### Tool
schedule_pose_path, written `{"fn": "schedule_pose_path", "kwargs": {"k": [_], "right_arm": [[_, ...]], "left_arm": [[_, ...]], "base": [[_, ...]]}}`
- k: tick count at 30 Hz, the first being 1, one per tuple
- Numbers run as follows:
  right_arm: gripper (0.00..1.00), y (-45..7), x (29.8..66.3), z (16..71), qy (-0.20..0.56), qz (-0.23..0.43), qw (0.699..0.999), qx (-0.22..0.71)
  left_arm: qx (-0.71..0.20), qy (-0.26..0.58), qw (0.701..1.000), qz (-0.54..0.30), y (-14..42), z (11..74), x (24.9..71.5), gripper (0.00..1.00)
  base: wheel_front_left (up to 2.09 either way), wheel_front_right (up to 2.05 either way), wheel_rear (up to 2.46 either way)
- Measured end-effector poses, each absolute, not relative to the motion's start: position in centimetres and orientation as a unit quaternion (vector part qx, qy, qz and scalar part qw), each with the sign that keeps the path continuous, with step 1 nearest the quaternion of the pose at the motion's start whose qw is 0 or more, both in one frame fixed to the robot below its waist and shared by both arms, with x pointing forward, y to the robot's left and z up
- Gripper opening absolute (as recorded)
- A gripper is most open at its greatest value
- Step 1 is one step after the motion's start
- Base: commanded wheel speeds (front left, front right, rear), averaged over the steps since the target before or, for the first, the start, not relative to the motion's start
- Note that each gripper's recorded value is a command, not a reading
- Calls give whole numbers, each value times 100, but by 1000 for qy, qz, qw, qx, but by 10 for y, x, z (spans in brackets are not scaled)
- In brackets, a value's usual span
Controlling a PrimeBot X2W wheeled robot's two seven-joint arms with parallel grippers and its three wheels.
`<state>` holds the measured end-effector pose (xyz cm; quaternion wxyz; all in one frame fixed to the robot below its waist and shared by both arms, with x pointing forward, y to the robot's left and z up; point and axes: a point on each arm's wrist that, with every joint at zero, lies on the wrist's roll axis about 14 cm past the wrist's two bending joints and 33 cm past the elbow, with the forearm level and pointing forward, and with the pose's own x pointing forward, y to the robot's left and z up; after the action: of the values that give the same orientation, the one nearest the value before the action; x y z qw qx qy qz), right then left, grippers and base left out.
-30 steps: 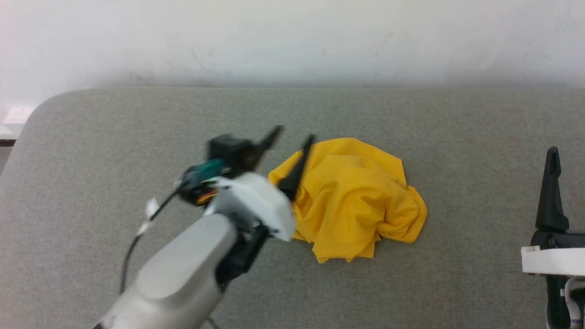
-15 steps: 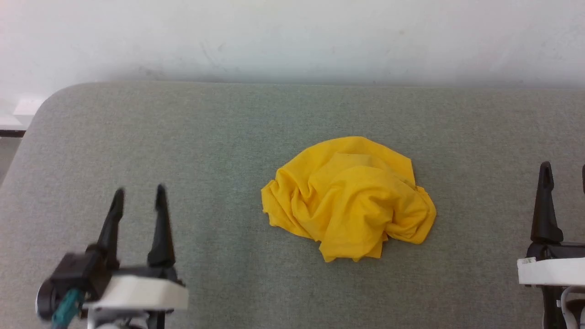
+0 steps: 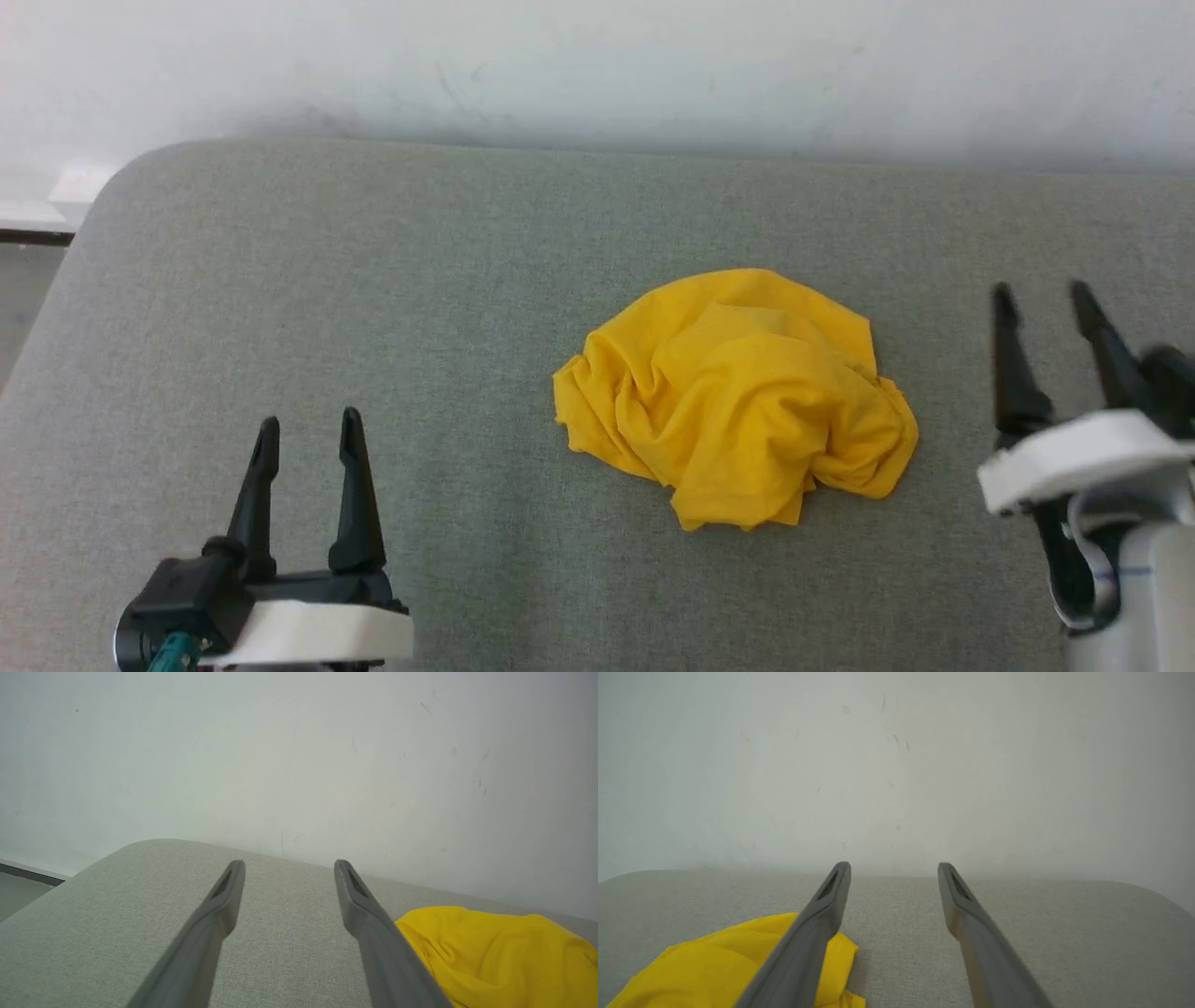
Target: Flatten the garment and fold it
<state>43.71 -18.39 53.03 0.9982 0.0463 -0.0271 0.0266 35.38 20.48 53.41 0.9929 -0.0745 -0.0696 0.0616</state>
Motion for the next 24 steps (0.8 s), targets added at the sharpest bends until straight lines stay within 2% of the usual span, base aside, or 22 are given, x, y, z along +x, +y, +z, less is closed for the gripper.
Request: {"fn": "schedule_pose_path", "kwargs": {"k": [6, 11, 17, 20, 21, 22, 23, 24], "right_arm": [[100, -166, 453, 478, 151, 63, 986, 27], [100, -161, 444, 428, 292, 85, 953, 4], [100, -137, 427, 392, 384, 130, 914, -12], [100, -132, 424, 382, 402, 142, 904, -22], [91, -131, 424, 380, 404, 144, 903, -24], [48, -130, 424, 379, 407, 145, 902, -23], [15, -130, 425, 378, 406, 144, 902, -23], [0, -128, 426, 378, 403, 145, 903, -25]], "left_arm": [[-78, -74, 992, 61, 205, 532, 365, 100], [-80, -53, 993, 74, 211, 516, 365, 100], [-81, -43, 992, 90, 222, 508, 365, 100], [-79, -38, 992, 93, 224, 504, 364, 100], [-77, -36, 992, 93, 224, 503, 364, 100], [-76, -34, 992, 94, 225, 501, 363, 100], [-76, -33, 992, 95, 226, 501, 363, 100], [-75, -33, 992, 96, 227, 501, 364, 100]], "base": [[0, 0, 0], [0, 0, 0], [0, 0, 0], [0, 0, 0], [0, 0, 0], [0, 0, 0], [0, 0, 0], [0, 0, 0]]}}
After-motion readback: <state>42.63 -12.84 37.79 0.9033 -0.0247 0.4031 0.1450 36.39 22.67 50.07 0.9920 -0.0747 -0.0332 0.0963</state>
